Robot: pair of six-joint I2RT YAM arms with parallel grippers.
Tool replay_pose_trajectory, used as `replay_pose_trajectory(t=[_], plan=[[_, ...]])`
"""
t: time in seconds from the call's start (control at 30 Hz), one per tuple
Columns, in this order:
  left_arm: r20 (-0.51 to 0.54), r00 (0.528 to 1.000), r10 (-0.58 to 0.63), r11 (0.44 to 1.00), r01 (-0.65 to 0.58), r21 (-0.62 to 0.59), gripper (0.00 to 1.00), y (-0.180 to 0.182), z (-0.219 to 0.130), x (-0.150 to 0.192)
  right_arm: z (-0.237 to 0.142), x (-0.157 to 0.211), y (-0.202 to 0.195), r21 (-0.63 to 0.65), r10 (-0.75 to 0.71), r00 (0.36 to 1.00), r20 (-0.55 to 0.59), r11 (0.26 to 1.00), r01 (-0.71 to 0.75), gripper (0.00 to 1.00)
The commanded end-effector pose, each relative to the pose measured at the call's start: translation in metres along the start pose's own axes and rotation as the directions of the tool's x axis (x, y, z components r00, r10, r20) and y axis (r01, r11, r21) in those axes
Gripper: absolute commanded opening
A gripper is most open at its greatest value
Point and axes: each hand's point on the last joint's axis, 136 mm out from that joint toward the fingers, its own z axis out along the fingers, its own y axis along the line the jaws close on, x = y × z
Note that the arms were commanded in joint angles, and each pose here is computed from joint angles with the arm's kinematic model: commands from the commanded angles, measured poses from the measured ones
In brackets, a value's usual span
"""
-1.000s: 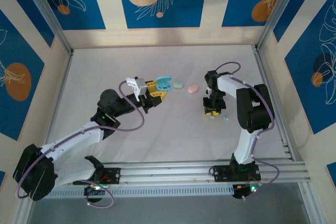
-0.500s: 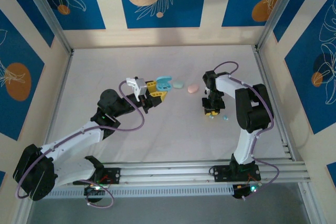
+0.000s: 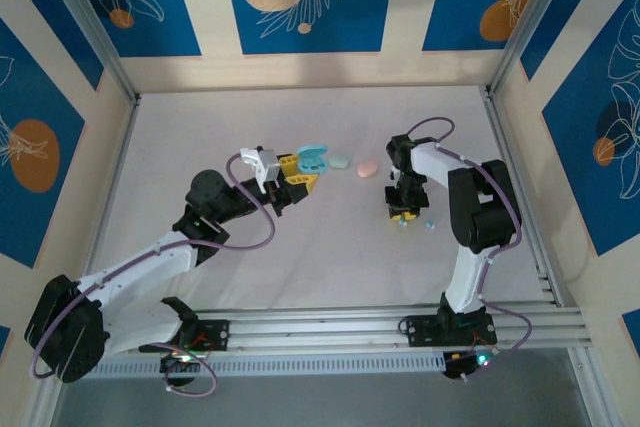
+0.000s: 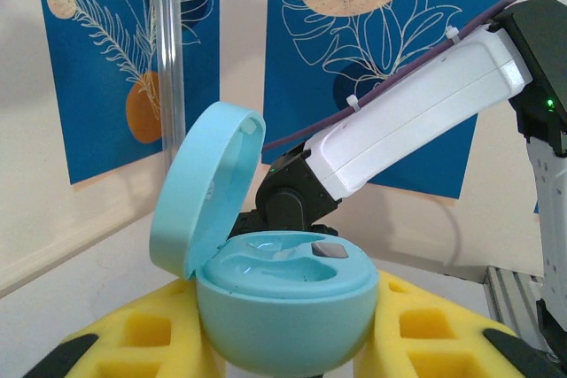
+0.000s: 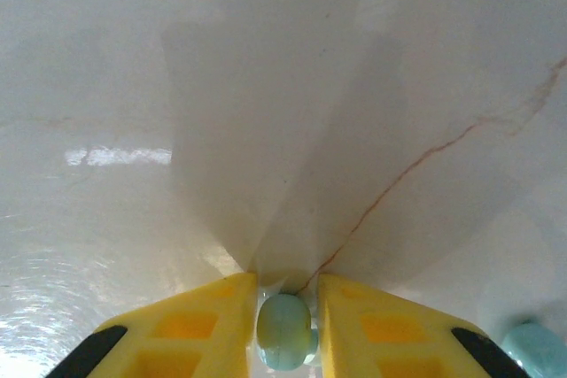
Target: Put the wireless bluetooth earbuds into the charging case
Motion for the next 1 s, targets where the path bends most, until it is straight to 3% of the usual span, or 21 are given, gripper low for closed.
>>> replay_pose_trajectory(t=[0.0,0.4,0.57,0.63,0.77,0.97], plan=[[0.040,0.999,0.005,1.000,-0.006,0.012,0.28,-0.005,0.003,-0.016,0.000,0.014,0.002,-0.024,0.003,0.998,-0.059,1.000,-0.005,0.25],[0.035,0.999,0.004,1.000,-0.005,0.012,0.28,-0.005,0.004,-0.015,-0.014,0.011,0.005,-0.054,0.016,1.000,-0.010,0.998,-0.017,0.19],[0.030,1.000,0.004,1.000,-0.004,0.006,0.28,-0.003,0.004,-0.013,-0.038,0.007,0.027,-0.218,0.027,0.999,0.037,0.976,-0.018,0.19],[0.028,1.000,0.002,1.000,-0.002,0.002,0.28,-0.002,0.004,-0.012,-0.052,0.006,0.042,-0.335,0.034,0.998,0.052,0.942,-0.015,0.19],[0.023,1.000,0.001,1.000,-0.001,-0.005,0.28,-0.001,0.004,-0.008,-0.090,0.003,0.076,-0.595,0.050,0.996,0.071,0.804,0.002,0.19],[0.013,1.000,0.013,1.000,-0.013,-0.019,0.28,0.001,0.003,-0.005,-0.146,0.004,0.113,-0.825,0.028,0.995,0.099,0.561,0.066,0.19]])
